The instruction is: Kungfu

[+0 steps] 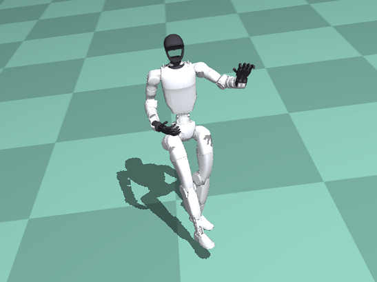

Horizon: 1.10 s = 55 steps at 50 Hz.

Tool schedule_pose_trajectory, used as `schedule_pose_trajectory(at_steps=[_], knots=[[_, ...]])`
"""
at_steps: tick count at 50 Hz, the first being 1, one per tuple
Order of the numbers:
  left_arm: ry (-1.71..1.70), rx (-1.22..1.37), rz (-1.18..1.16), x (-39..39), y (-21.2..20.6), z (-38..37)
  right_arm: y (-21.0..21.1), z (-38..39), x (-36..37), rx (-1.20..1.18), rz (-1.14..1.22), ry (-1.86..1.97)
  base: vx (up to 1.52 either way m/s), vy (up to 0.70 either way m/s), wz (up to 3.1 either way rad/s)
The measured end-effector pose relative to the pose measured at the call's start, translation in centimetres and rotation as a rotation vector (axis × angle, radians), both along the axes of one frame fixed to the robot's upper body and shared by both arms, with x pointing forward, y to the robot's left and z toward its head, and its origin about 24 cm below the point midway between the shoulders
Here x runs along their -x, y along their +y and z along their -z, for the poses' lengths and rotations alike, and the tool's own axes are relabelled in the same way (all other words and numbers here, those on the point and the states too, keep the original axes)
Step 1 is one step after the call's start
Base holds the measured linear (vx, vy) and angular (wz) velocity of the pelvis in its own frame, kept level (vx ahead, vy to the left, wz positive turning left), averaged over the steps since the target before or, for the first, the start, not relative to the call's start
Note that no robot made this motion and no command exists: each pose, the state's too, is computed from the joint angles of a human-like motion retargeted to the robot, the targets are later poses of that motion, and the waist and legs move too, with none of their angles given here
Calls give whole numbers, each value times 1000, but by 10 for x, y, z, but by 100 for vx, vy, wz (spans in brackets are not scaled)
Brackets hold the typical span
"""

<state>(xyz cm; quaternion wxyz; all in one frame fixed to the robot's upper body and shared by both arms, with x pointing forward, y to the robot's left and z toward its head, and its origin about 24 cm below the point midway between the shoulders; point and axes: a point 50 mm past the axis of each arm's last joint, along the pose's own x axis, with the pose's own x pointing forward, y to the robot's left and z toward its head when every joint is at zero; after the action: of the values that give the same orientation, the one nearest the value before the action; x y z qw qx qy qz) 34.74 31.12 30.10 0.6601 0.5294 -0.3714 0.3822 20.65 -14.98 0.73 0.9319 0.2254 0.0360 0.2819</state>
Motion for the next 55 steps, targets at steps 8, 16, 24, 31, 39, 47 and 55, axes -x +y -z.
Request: schedule_pose_trajectory(at_steps=[8, 16, 24, 31, 39, 47, 55], knots=[[453, 112, -519, 46, 115, -1, -101, -2, 163, 31, 652, 285, 6, -11, 14], [453, 66, -365, 25, 85, 37, -76, -72, 79, 325, 513, -270, 0, 4, 29], [867, 723, 1083, 59, -48, 179, -33, -253, -43, 517, 666, -1223, -20, 0, 9], [1120, 1887, 1339, 251, -97, 357, -147, -389, -136, 1325, 1381, -980, -50, -43, -18], [803, 2010, 1066, 297, -93, 354, -181, -445, -112, 1627, 1570, -712, -54, -16, -23], [1038, 1887, 1123, 294, -83, 347, -145, -398, -148, 1544, 1465, -904, -10, 2, -2], [1018, 1738, 868, 259, -36, 347, -146, -359, -152, 1383, 1390, -977, 29, 2, -6]])
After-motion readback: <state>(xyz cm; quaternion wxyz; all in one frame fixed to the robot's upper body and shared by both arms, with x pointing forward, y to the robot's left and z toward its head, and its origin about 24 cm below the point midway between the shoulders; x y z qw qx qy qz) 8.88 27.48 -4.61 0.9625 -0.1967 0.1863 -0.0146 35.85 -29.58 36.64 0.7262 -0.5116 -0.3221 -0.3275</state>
